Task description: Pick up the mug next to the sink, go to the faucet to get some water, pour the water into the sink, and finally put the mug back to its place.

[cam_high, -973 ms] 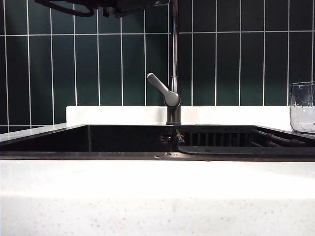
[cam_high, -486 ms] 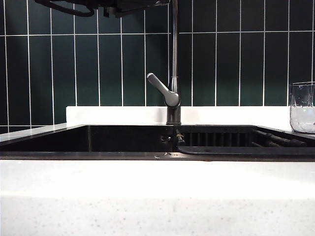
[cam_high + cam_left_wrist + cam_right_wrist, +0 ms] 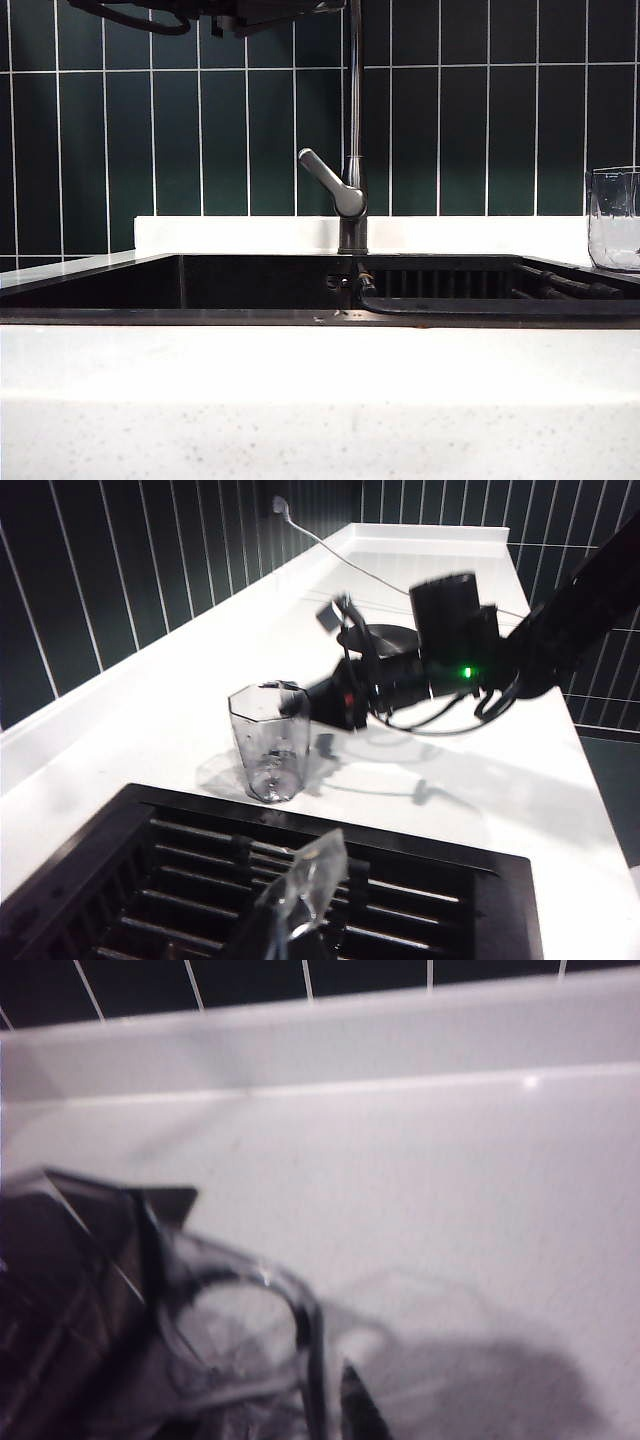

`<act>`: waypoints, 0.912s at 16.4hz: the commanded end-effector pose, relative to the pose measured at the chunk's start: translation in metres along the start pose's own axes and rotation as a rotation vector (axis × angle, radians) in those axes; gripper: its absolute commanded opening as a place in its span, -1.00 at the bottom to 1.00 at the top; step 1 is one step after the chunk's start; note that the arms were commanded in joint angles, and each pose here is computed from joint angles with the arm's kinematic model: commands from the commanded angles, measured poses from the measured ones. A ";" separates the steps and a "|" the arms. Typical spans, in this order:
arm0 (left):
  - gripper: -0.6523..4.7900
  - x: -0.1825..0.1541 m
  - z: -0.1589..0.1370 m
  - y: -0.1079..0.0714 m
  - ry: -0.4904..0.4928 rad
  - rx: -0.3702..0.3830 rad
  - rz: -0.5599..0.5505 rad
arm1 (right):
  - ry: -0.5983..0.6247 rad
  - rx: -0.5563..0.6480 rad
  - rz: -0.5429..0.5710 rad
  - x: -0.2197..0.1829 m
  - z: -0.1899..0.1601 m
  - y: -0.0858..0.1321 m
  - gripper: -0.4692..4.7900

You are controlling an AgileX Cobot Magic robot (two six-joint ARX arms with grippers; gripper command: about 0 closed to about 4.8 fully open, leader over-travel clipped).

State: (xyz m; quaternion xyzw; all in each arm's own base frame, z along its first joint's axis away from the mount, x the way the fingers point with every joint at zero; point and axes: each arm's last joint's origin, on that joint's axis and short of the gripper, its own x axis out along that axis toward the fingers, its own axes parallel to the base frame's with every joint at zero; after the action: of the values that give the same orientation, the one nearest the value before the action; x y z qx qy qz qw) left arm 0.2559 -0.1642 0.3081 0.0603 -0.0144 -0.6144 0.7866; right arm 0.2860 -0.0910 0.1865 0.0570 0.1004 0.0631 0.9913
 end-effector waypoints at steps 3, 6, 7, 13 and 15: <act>-0.78 0.000 0.001 -0.001 -0.002 0.006 -0.020 | 0.056 -0.006 -0.037 -0.010 0.006 0.004 -0.20; -0.78 0.000 -0.001 -0.002 0.005 -0.004 -0.036 | 0.071 -0.014 -0.036 -0.015 0.006 0.007 -0.20; -0.78 0.000 -0.001 -0.002 0.010 -0.008 -0.037 | 0.069 -0.016 -0.036 -0.018 0.004 0.008 -0.20; -0.78 0.000 -0.003 -0.003 0.024 -0.016 -0.057 | 0.035 0.033 -0.090 -0.052 0.000 0.024 -0.20; -0.78 -0.001 -0.004 -0.004 0.027 -0.021 -0.065 | 0.002 0.082 -0.085 -0.067 0.003 0.033 -0.20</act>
State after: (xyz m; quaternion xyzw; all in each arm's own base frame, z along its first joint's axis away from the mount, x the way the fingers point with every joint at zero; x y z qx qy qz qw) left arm 0.2541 -0.1642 0.3029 0.0598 0.0080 -0.6339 0.7710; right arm 0.2237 -0.0703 0.2028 0.0701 0.1141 0.0192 0.9908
